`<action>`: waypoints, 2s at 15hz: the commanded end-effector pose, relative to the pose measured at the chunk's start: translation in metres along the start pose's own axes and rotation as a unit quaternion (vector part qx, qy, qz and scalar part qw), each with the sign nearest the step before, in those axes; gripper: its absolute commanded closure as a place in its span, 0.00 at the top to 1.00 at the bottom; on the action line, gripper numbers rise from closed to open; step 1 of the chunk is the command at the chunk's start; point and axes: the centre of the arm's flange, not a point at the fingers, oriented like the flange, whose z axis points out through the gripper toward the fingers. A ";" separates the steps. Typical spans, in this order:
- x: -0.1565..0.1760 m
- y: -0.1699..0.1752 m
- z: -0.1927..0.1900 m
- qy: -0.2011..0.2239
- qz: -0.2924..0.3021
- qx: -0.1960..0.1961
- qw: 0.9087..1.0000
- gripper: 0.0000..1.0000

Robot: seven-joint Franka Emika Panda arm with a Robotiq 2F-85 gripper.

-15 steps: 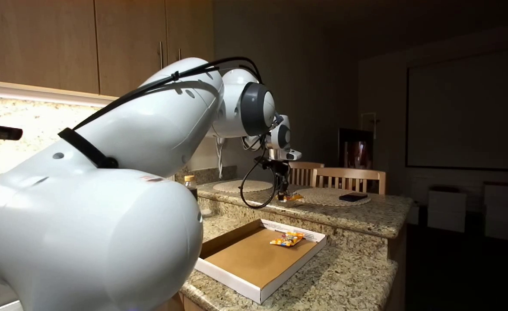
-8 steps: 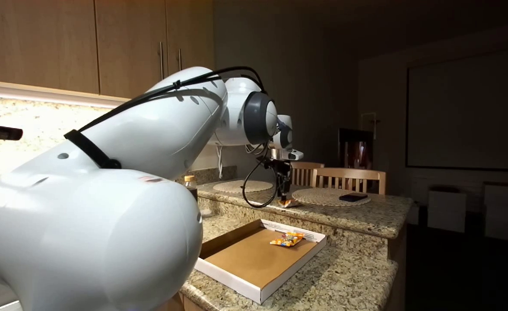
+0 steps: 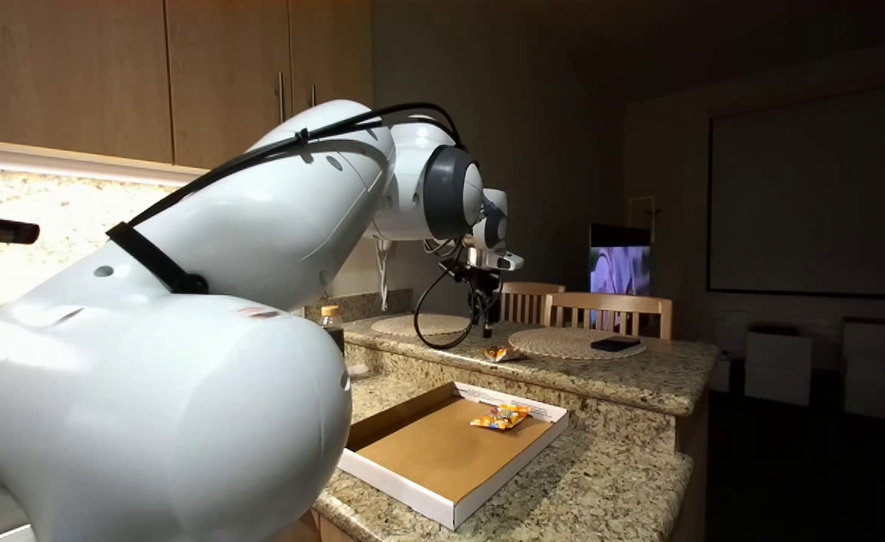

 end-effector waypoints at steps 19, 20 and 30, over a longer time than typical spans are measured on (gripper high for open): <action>-0.029 0.121 0.120 -0.070 0.116 -0.122 0.983 1.00; -0.023 0.116 0.125 -0.061 0.118 -0.122 0.984 1.00; -0.023 0.098 0.152 -0.057 0.107 -0.134 0.983 1.00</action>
